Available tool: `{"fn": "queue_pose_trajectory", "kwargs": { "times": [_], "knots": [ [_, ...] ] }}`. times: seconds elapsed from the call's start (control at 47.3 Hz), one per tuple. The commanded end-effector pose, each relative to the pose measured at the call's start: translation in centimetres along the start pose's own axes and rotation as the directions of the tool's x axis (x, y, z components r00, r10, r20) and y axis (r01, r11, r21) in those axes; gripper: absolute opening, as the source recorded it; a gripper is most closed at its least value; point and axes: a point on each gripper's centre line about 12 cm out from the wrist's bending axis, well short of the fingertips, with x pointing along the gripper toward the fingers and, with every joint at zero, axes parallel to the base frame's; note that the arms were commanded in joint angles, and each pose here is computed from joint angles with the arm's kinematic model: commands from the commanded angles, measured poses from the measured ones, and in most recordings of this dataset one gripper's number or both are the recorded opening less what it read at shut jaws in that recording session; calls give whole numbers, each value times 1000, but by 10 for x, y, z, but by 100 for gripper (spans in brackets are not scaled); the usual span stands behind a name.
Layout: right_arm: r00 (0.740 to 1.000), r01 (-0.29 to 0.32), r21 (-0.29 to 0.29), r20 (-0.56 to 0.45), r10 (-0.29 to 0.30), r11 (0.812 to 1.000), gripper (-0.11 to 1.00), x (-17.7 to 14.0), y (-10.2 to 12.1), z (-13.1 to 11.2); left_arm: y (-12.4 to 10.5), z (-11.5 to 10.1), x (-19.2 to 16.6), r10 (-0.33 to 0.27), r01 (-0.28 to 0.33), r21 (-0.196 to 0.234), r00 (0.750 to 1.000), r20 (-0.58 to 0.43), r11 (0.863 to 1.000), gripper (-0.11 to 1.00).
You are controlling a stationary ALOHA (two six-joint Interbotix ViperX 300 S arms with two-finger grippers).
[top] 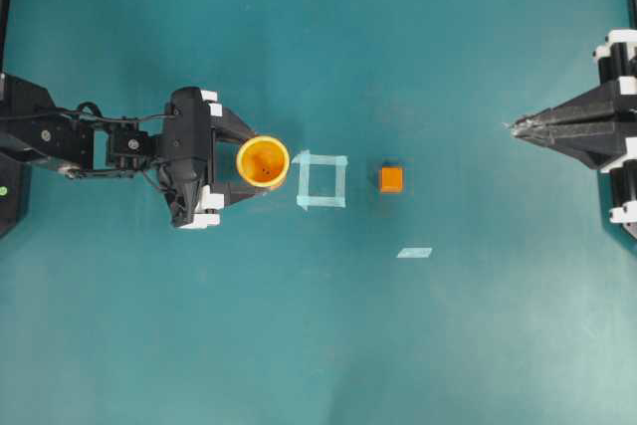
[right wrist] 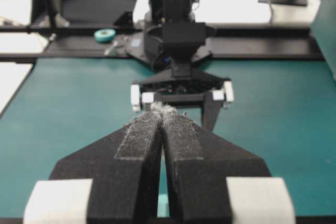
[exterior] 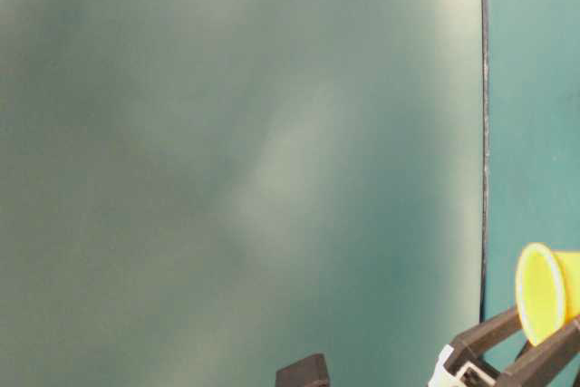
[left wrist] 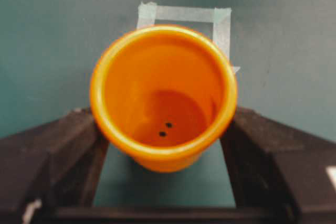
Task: Move the cup backward with left arm.
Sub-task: 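Slide the held orange cup backward toward the table's far edge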
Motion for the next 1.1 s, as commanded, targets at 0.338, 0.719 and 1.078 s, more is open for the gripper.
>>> {"fn": "queue_pose_trajectory", "kwargs": {
  "times": [0.338, 0.719, 1.078],
  "knots": [
    [999, 2, 6, 35, -2, 1000, 0, 3, 0, 13, 37, 9, 0, 101, -100, -41, 995, 24, 994, 64],
    [1000, 0, 6, 26, 0, 1000, 0, 3, 0, 12, 93, 16, -4, 252, -247, -100, 967, 40, 964, 64],
    [1000, 2, 4, 22, -2, 1000, 0, 3, 0, 12, 142, 12, -5, 354, -358, -144, 934, -53, 923, 65]
  ]
}}
